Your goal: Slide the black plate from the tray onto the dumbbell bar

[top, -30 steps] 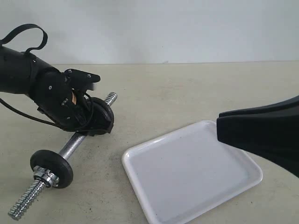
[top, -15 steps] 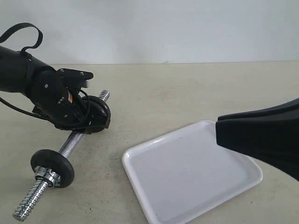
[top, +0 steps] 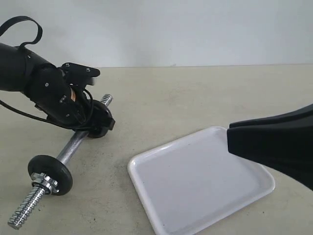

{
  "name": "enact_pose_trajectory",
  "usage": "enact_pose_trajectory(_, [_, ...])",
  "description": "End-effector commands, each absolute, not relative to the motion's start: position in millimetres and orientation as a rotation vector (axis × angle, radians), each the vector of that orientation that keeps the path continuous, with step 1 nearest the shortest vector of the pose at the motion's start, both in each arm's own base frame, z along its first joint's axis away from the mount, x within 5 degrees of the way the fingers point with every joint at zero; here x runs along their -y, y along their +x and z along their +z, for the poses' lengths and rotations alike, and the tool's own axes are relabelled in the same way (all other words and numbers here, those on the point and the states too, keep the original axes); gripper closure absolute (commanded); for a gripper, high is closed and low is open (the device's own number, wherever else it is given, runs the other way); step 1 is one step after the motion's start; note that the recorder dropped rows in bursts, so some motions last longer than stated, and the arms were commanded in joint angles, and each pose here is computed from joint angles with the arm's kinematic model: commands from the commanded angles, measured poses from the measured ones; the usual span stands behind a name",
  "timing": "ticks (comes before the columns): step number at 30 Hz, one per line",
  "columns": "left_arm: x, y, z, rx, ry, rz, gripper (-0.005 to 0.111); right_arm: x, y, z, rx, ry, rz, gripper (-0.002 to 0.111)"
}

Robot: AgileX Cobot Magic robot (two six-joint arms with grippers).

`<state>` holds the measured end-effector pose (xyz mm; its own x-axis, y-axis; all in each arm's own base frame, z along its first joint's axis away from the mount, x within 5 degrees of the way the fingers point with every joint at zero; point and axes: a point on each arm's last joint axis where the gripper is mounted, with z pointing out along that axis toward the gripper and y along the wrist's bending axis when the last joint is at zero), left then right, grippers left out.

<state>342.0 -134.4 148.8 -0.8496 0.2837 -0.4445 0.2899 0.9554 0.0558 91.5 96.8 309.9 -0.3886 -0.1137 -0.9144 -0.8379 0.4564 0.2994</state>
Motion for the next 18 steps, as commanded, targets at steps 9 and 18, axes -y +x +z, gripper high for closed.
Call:
enact_pose_trajectory(9, [119.0, 324.2, 223.3, -2.51, 0.476, 0.094, 0.047, -76.4, 96.3, 324.0, -1.684, -0.596, 0.712, 0.108])
enact_pose_trajectory(18, [103.2, 254.6, 348.1, -2.066, 0.311, -0.191, 0.089, -51.4, 68.7, 327.9, -1.545, -0.484, 0.491, 0.108])
